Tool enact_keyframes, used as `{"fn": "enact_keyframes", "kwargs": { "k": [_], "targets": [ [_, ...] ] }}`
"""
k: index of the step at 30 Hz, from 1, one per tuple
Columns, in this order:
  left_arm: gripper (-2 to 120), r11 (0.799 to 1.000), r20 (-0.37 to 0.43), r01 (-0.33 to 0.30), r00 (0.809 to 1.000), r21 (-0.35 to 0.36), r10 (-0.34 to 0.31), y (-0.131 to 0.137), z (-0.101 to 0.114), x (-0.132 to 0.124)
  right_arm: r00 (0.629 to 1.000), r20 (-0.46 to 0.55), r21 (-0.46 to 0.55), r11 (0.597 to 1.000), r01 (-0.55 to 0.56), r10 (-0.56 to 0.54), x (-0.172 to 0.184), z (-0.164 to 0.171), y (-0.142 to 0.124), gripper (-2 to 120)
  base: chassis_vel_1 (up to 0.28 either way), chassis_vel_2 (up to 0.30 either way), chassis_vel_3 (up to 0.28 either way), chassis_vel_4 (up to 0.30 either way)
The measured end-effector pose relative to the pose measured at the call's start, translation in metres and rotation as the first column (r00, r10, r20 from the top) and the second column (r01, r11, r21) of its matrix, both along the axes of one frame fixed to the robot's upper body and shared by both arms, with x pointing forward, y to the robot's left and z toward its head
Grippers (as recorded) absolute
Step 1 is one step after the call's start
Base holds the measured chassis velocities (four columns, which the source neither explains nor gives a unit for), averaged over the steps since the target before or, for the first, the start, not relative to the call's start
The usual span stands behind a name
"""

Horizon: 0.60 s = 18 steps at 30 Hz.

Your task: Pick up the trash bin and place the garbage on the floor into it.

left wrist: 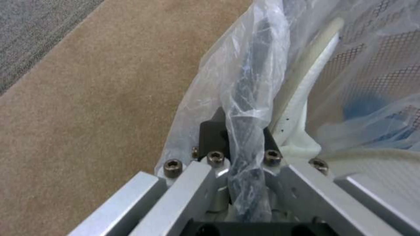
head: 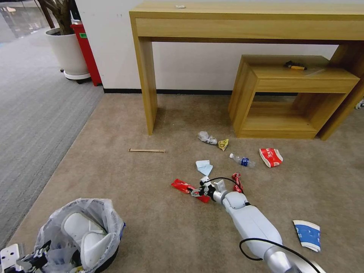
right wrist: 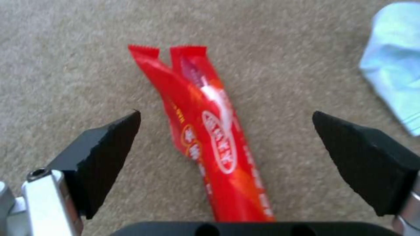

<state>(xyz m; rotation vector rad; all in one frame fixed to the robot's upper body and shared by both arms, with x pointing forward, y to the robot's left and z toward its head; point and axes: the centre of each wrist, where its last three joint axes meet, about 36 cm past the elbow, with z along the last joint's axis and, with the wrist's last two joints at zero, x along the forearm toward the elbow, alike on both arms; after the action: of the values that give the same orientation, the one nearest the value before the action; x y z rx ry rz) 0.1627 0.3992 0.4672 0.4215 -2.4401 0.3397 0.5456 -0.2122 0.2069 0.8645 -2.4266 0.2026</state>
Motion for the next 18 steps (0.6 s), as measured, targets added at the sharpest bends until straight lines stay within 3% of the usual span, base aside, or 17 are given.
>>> {"fn": "enact_keyframes", "kwargs": {
  "k": [5,7,13,14,18],
  "targets": [
    [0,1.000,0.001,0.001,1.000,-0.001,-0.001,0.002,-0.001,0.001,1.000,-0.021,-0.007,1.000,-0.007,0.007,-0.003,-0.007,0.005,97,0.000,0.000,0.000,0.000],
    [0,1.000,0.002,0.002,1.000,-0.001,-0.002,0.002,-0.001,0.002,1.000,-0.029,-0.010,1.000,-0.007,0.006,-0.005,-0.011,0.006,86,0.000,0.000,0.000,0.000],
    [0,1.000,0.004,0.006,1.000,-0.002,-0.006,0.003,-0.001,0.004,0.999,-0.042,-0.008,1.000,0.005,-0.005,-0.007,-0.016,0.007,70,0.000,0.000,0.000,0.000],
    [0,1.000,0.006,0.007,1.000,-0.002,-0.007,0.004,0.000,0.005,0.999,-0.044,-0.008,1.000,0.007,-0.007,-0.006,-0.016,0.007,63,0.000,0.000,0.000,0.000],
    [0,1.000,0.006,0.009,1.000,-0.002,-0.009,0.004,0.000,0.006,0.999,-0.047,-0.005,1.000,0.009,-0.009,-0.007,-0.017,0.008,49,0.000,0.000,0.000,0.000]
  ]
}}
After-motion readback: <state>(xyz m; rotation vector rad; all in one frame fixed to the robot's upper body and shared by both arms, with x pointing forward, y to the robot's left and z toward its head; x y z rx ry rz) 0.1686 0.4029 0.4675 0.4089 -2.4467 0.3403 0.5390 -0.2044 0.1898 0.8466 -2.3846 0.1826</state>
